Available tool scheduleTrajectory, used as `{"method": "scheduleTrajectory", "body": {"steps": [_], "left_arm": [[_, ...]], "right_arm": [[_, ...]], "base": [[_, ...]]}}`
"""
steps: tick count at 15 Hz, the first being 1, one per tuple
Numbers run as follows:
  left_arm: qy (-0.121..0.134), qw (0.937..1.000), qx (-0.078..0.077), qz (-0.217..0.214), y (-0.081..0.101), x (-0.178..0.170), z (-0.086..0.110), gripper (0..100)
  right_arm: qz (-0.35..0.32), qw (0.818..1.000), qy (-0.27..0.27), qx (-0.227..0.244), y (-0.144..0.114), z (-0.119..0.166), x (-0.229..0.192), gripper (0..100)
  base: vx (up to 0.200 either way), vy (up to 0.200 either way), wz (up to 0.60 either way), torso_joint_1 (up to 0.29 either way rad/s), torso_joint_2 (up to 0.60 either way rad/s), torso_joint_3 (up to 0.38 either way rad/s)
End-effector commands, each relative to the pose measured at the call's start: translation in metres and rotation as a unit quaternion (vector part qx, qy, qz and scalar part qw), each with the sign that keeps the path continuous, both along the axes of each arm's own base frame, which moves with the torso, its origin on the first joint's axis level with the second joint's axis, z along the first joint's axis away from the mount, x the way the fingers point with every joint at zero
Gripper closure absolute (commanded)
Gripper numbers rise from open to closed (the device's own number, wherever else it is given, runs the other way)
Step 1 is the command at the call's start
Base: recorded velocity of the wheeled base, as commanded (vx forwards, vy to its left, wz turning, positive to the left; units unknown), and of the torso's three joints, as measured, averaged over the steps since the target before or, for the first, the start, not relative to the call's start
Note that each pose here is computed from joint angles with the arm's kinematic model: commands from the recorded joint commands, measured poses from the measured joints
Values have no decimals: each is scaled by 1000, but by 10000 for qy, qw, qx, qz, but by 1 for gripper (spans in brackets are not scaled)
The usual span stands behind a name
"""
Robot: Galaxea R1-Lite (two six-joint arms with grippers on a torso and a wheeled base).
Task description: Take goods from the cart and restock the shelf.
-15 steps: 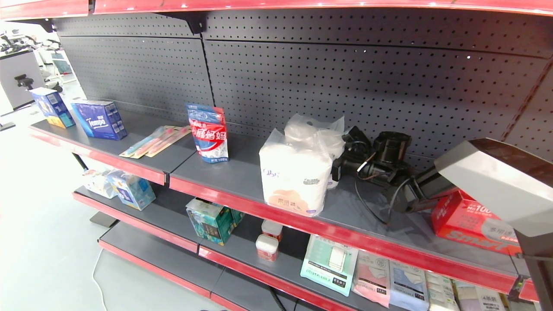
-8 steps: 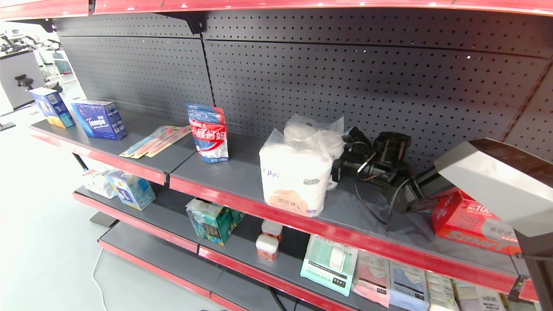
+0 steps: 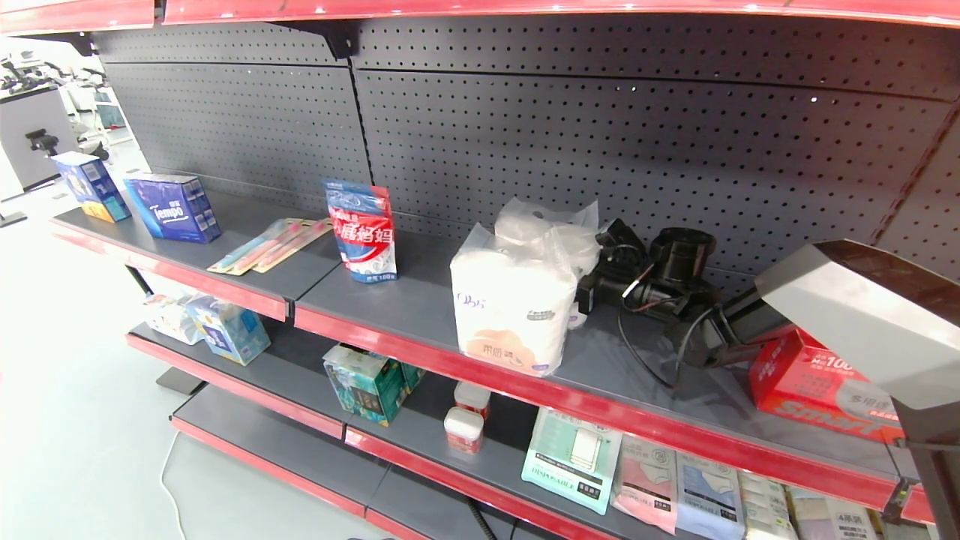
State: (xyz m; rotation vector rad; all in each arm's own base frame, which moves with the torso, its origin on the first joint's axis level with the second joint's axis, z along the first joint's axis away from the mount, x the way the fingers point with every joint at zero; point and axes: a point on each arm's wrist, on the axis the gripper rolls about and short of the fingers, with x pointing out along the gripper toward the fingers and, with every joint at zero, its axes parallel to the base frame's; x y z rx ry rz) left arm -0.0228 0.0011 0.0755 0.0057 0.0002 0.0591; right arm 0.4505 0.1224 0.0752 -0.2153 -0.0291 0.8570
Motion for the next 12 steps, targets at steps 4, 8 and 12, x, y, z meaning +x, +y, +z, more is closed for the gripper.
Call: {"method": "scheduleTrajectory", "body": {"steps": [4,8,12], "left_arm": [[0,10000,2,-4,0,0,0,0],[0,10000,2,3,0,0,0,0],[0,10000,2,3,0,0,0,0]], "right_arm": [[-30,10000,-22,2,-2,0,1,100],[-13,10000,-8,-27,0,-2,0,0],[-14,10000,0,-4,0,0,-1,0]], "base": [[0,0,0,0,0,0],[0,0,0,0,0,0],[0,0,0,0,0,0]]}}
